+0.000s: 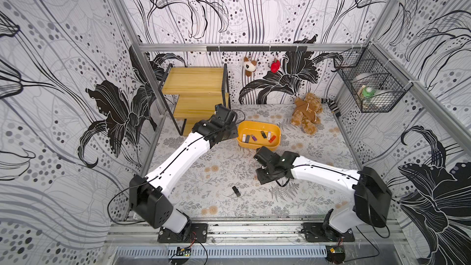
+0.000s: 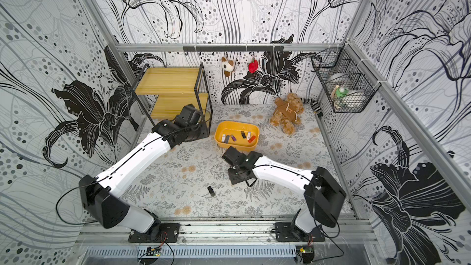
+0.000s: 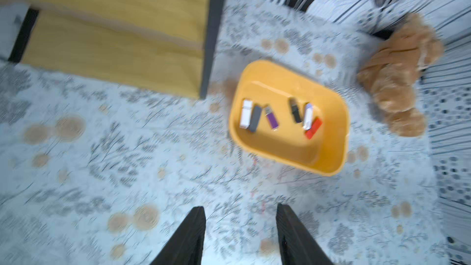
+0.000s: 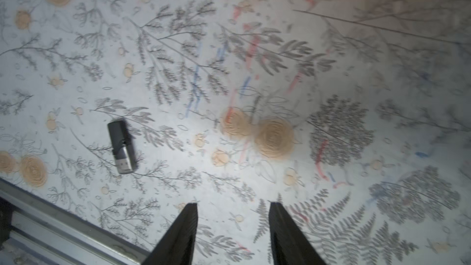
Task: Put the usb flash drive into the storage box
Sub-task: Pick up the USB flash from the center of the board.
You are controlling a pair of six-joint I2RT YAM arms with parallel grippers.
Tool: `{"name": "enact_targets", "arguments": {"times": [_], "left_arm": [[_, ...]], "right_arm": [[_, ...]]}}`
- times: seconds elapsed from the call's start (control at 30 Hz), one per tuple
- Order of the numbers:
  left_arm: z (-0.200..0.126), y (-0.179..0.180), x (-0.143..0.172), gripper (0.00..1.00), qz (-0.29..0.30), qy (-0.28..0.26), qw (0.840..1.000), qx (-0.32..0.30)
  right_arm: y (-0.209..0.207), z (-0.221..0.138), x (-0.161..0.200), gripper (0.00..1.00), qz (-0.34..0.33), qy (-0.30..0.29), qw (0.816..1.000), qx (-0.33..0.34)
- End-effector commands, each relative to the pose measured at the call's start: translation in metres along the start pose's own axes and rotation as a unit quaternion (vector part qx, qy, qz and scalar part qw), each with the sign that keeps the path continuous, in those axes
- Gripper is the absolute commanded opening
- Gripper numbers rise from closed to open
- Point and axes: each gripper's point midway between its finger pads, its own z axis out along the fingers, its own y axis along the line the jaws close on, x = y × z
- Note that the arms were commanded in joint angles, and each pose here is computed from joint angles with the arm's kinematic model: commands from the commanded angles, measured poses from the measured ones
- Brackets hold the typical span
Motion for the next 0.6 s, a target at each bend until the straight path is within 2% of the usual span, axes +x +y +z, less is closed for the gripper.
{"name": "enact_targets", "arguments": {"times": [0.0,0.17,0.27,0.43,0.57], "left_arm": [[-0.013,0.033,0.015,0.51,-0.034,-0.011,0.999,-0.024],[-0.024,0.074,0.042,0.55,-0.050,0.003,0.997,-0.058],[-0.032,0.100,0.047,0.56,-0.069,0.010,0.995,-0.074],[-0.047,0.127,0.042,0.59,-0.088,-0.003,0.993,-0.084],[-0.049,0.136,0.042,0.60,-0.087,0.003,0.992,-0.094]], "right_arm": [[0.040,0.015,0.000,0.50,-0.029,0.020,0.999,-0.006],[0.088,0.034,-0.001,0.50,-0.070,0.042,0.996,-0.035],[0.100,0.043,0.002,0.51,-0.081,0.058,0.994,-0.039],[0.101,0.055,0.014,0.51,-0.088,0.084,0.992,-0.031],[0.095,0.064,0.022,0.50,-0.094,0.103,0.990,-0.014]]}}
